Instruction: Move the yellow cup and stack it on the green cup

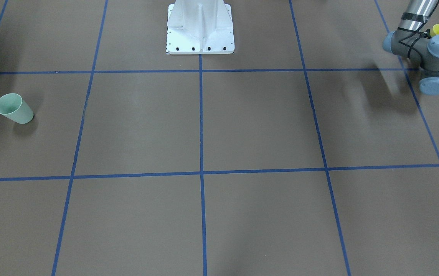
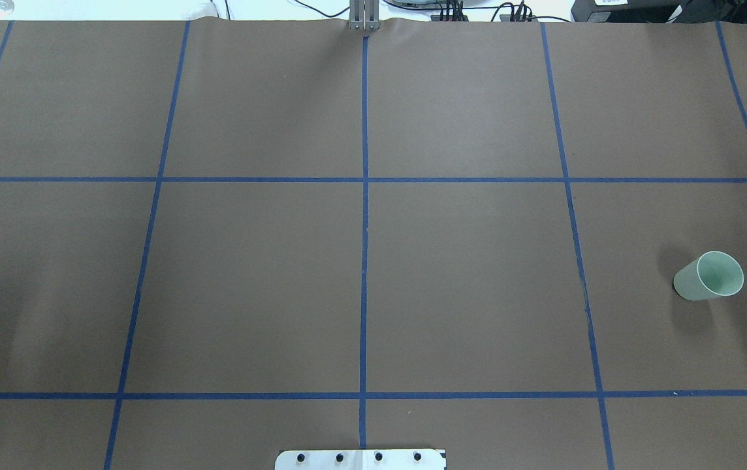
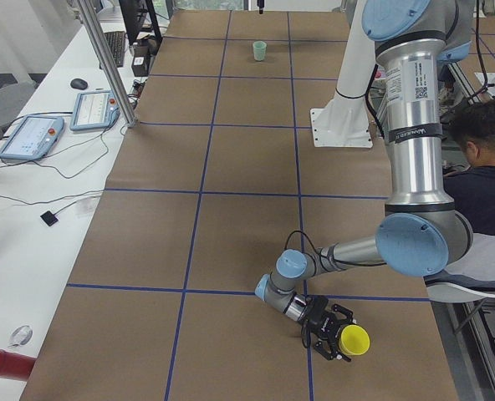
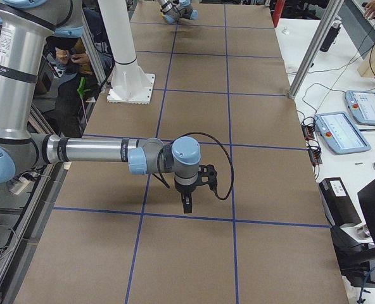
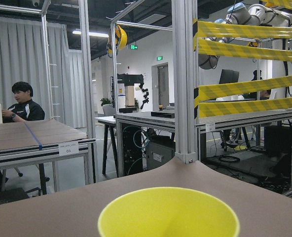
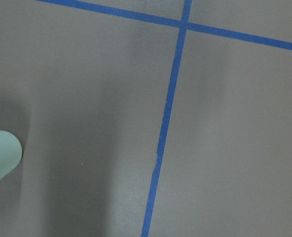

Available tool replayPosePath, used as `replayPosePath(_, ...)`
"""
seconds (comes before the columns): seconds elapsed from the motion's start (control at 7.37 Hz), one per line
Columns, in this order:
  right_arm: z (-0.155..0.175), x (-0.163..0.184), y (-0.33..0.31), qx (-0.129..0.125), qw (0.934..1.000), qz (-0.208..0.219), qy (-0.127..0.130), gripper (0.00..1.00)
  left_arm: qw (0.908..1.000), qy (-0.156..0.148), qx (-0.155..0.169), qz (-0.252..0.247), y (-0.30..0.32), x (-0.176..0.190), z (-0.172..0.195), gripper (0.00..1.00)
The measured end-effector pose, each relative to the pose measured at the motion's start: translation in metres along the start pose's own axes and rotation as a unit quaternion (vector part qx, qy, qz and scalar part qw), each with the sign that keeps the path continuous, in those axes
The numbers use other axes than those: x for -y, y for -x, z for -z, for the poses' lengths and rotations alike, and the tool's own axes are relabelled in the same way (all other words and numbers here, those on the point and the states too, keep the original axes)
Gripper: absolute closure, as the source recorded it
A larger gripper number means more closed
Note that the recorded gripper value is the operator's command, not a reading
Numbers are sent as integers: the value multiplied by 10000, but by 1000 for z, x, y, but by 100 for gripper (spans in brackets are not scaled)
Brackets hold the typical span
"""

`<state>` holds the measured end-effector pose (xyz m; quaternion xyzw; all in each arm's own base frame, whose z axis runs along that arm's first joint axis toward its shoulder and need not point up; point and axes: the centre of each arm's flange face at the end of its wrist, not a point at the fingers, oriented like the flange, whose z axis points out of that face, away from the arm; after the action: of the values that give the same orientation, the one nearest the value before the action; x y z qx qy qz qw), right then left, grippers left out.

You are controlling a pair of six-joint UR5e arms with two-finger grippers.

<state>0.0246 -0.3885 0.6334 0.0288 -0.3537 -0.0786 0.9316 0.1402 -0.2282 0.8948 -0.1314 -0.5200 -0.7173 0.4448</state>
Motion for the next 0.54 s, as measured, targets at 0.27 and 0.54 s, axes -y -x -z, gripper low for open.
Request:
replayPosePath(0.27, 0, 0, 0, 1, 10000, 2, 2, 0, 10000, 42, -37, -62, -5, -3, -5, 0)
replayPosePath(0.54, 0, 0, 0, -4, 10000, 2, 2, 0, 9998, 86, -80, -153, -5, -6, -5, 35)
